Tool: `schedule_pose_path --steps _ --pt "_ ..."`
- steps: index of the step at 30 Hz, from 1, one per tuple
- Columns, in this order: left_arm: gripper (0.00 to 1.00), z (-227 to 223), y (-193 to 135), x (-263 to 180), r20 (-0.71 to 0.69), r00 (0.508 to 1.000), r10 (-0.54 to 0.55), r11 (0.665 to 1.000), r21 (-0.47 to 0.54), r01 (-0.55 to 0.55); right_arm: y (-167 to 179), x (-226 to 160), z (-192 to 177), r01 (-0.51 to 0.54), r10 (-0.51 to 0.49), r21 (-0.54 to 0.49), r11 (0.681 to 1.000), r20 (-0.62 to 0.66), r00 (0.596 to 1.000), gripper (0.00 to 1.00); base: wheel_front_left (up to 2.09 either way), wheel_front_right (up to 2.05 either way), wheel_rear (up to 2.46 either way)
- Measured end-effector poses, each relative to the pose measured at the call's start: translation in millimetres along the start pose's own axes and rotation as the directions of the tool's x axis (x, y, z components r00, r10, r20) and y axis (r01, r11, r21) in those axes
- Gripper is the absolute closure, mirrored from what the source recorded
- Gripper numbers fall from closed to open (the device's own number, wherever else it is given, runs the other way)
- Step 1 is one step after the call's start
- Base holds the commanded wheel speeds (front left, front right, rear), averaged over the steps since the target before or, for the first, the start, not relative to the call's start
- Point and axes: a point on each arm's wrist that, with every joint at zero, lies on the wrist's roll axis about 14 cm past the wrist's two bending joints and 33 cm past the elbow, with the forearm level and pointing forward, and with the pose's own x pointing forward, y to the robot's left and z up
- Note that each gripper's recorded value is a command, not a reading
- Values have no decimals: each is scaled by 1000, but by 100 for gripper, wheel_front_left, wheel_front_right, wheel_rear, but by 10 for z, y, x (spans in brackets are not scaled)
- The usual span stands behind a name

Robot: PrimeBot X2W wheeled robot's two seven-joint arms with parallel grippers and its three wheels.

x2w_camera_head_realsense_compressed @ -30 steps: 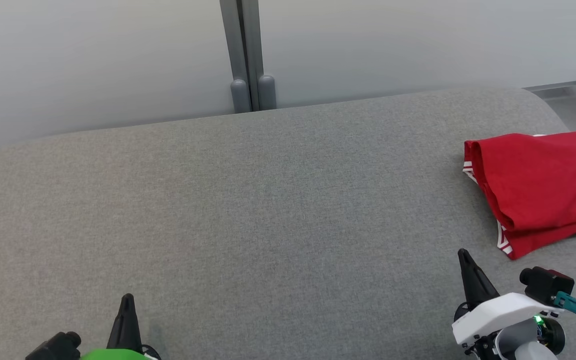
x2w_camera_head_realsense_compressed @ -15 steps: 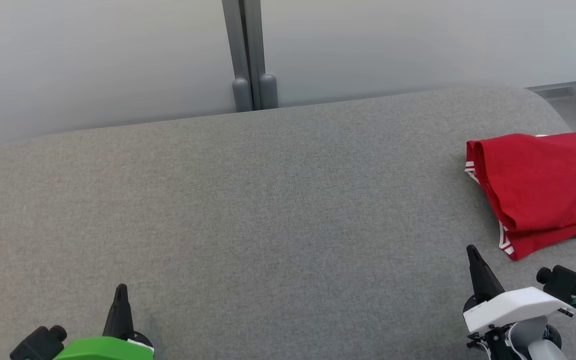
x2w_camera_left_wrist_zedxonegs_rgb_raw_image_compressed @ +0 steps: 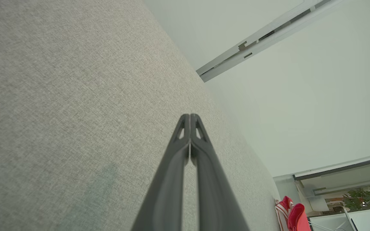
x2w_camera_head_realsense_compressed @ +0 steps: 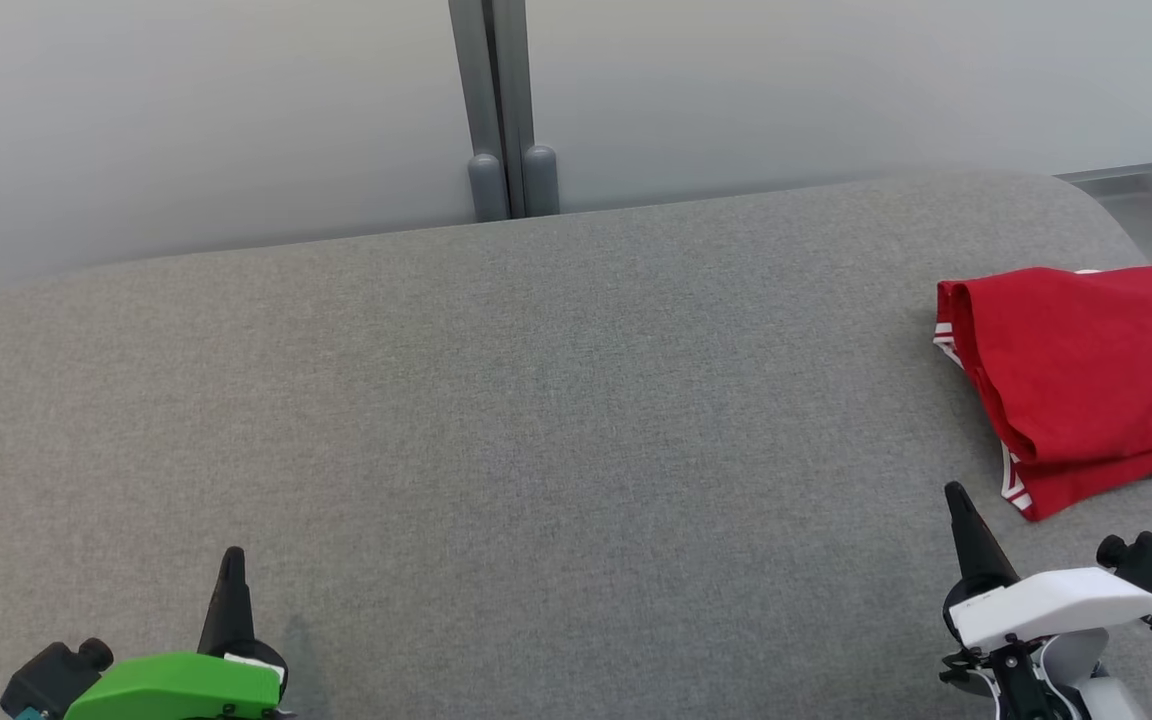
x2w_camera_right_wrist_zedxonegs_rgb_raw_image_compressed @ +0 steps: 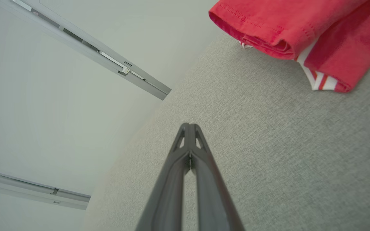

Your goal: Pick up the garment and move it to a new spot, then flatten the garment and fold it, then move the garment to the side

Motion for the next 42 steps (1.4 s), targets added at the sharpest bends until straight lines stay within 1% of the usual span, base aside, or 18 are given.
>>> schedule_pose_path --steps 8,18,31,42 --pt "100 38 -27 32 1 1000 -6 997 -76 6 7 12 30 -1 0 89 996 3 1000 100 0 0 0" --pt "100 98 -63 67 8 1000 -19 986 -167 21 24 26 57 -6 6 192 981 3 1000 100 0 0 0" --pt "100 163 -113 107 17 999 -38 961 -272 41 55 48 100 -20 18 311 950 8 1000 100 0 0 0" --pt "100 222 -149 131 28 998 -53 935 -349 60 83 62 126 -33 32 400 916 8 999 100 0 0 0"
